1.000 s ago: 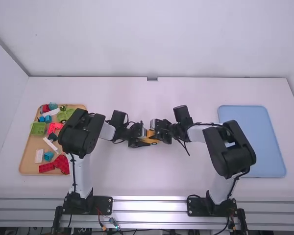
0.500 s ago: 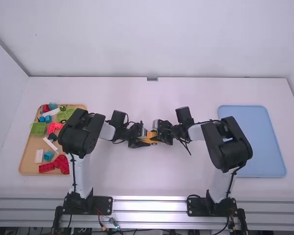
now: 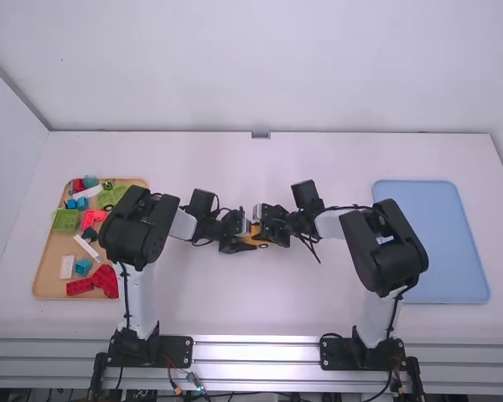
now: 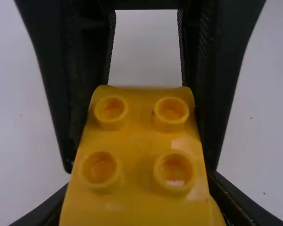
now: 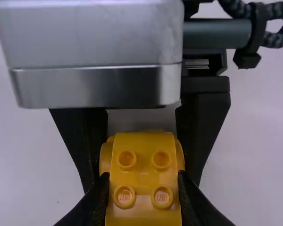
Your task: Assemble lego blocks to make yellow taxi
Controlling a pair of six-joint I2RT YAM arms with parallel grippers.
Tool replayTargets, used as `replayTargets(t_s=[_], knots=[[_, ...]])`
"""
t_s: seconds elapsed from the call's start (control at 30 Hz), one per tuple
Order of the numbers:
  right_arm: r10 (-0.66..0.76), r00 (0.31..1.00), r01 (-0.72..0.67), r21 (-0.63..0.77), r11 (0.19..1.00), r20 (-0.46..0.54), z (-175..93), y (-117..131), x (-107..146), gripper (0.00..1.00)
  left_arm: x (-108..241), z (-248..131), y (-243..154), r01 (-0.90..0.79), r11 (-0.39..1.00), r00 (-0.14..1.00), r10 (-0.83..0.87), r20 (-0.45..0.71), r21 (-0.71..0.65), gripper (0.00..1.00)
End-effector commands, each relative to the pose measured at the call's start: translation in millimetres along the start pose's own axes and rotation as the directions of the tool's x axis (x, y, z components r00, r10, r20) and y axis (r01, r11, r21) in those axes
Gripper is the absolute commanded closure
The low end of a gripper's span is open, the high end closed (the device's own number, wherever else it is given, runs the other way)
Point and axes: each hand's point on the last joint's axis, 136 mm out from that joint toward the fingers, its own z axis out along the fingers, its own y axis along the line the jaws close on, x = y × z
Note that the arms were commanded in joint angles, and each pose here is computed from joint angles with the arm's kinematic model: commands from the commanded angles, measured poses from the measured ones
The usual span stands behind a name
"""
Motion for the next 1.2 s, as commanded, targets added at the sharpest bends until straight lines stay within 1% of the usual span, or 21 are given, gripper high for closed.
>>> replayTargets(t_s=[0.0, 0.13, 0.23, 0.3, 0.4, 0.5, 0.67, 0.8, 0.83, 0.9, 1.07, 1.17], knots=[[0.062, 0.991, -0.056, 0.052, 0.997, -0.12, 1, -8, 35, 1.0, 15, 5, -11, 0.021, 1.0, 0.999, -0.021, -0.034, 0.017, 0.71], [0.081, 0.987, -0.078, 0.027, 0.997, -0.139, -4, -3, 41, 1.0, 17, 5, -10, 0.022, 1.0, 0.999, -0.021, -0.047, 0.009, 0.72], [0.095, 0.986, -0.092, 0.025, 0.995, -0.134, -9, -7, 41, 1.0, 22, 4, -8, 0.029, 1.0, 0.997, -0.029, -0.072, -0.002, 0.73], [0.064, 0.992, -0.065, -0.011, 0.998, -0.104, -12, -3, 37, 1.0, 24, 3, -7, 0.035, 0.999, 0.996, -0.036, -0.079, -0.007, 0.73], [0.049, 0.994, -0.053, -0.039, 0.998, -0.1, -11, 5, 37, 1.0, 24, 4, -9, 0.037, 0.999, 0.996, -0.037, -0.08, -0.003, 0.73], [0.043, 0.994, -0.048, -0.046, 0.998, -0.099, -7, 10, 38, 1.0, 23, 4, -9, 0.035, 0.999, 0.996, -0.035, -0.08, -0.002, 0.73], [0.053, 0.994, -0.057, -0.04, 0.998, -0.099, -9, 11, 42, 1.0, 24, 2, -6, 0.034, 0.999, 0.996, -0.035, -0.078, -0.013, 0.75], [0.057, 0.994, -0.058, -0.013, 0.998, -0.093, -6, 13, 46, 1.0, 23, 2, -5, 0.024, 1.0, 0.997, -0.025, -0.075, -0.016, 0.76], [0.065, 0.993, -0.066, -0.006, 0.998, -0.097, -5, 13, 47, 1.0, 23, 2, -4, 0.023, 1.0, 0.997, -0.024, -0.074, -0.016, 0.76], [0.116, 0.984, -0.111, 0.049, 0.993, -0.133, -4, 10, 57, 1.0, 23, 2, -5, 0.025, 1.0, 0.997, -0.026, -0.075, -0.016, 0.76], [0.122, 0.978, -0.117, 0.043, 0.992, -0.171, 1, 21, 64, 1.0, 23, 2, -5, 0.024, 1.0, 0.997, -0.025, -0.075, -0.016, 0.76], [0.128, 0.974, -0.121, 0.047, 0.992, -0.184, 1, 22, 67, 1.0, 23, 2, -5, 0.025, 1.0, 0.997, -0.026, -0.075, -0.016, 0.76]])
